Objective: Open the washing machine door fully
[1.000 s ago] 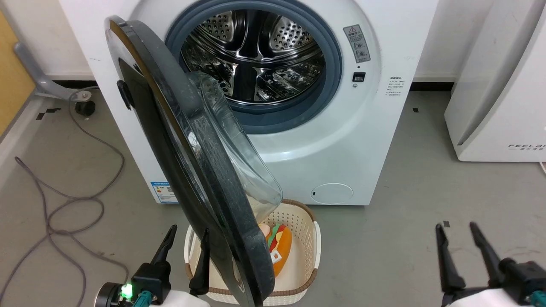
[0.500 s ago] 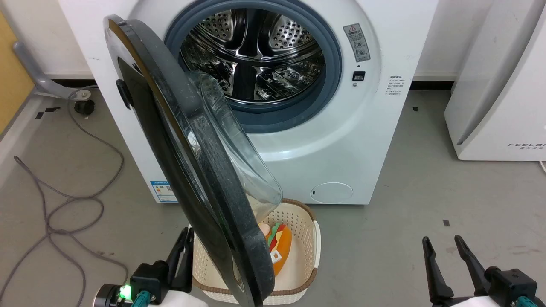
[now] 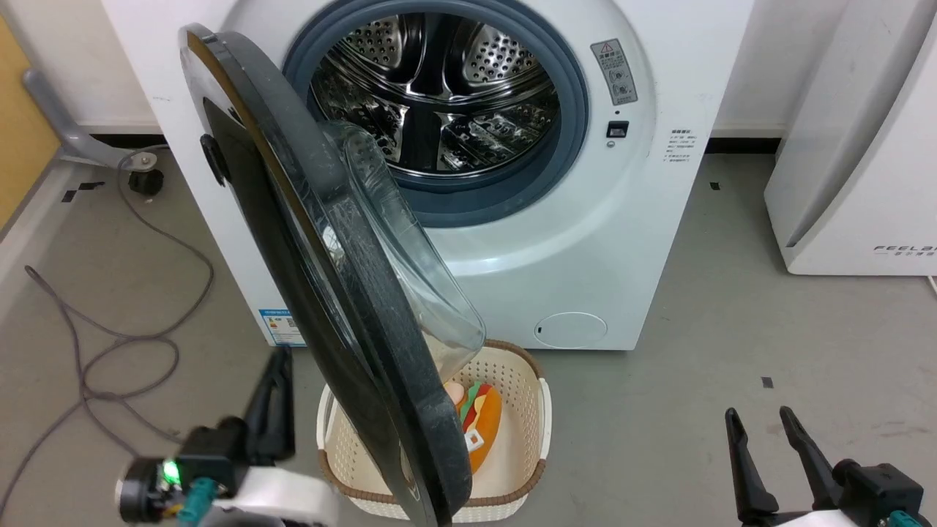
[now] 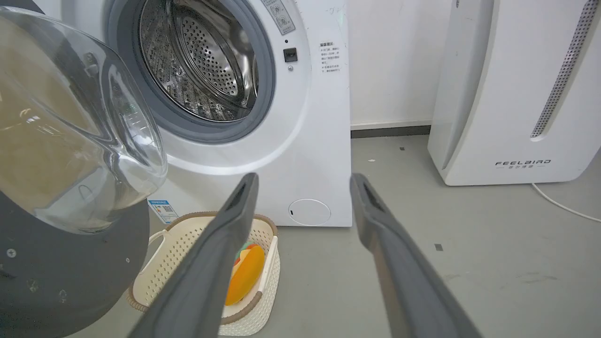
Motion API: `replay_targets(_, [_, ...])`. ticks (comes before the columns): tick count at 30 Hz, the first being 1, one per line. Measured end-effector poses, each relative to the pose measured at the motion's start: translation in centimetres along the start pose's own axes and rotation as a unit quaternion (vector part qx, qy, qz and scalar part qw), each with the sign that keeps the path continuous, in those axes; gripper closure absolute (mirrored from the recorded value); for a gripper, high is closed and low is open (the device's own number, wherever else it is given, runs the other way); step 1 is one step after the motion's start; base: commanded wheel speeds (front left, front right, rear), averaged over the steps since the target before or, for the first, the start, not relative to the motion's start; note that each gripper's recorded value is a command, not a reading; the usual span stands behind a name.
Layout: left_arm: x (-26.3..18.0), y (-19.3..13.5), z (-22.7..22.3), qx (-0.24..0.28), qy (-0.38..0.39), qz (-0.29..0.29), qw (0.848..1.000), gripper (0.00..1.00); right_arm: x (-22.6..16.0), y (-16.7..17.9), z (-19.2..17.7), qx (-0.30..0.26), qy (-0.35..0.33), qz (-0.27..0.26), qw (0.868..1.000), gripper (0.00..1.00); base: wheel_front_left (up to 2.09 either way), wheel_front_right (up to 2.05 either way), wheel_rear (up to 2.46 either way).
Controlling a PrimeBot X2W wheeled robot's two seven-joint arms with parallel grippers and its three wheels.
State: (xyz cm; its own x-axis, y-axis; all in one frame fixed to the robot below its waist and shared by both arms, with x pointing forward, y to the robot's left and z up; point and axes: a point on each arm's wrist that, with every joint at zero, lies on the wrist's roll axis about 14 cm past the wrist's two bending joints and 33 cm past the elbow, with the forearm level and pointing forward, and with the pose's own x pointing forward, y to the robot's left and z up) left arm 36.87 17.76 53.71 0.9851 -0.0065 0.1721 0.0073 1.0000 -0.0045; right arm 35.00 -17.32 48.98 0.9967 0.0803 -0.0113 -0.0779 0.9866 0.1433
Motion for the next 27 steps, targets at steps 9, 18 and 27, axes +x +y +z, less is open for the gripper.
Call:
replay_targets(9, [1.7, 0.8, 11.0, 0.008, -0.173, 0.012, 0.985, 1.00, -0.1, 0.0, -0.2, 0.005, 0.001, 0.000, 1.000, 0.00, 0.00, 0.00, 0.00])
replay_targets(18, [-0.2, -3.2, 20.1, -0.037, -0.316, -0.061, 0.946, 1.00, 0.0, -0.2, -0.3, 0.008, 0.002, -0.005, 1.000, 0.00, 0.00, 0.00, 0.00])
replay_targets(27, [-2.8, -12.0, 20.3, -0.146, -0.264, -0.227, 0.926, 1.00, 0.1, -0.4, -0.4, 0.008, 0.002, -0.006, 1.000, 0.00, 0.00, 0.00, 0.00])
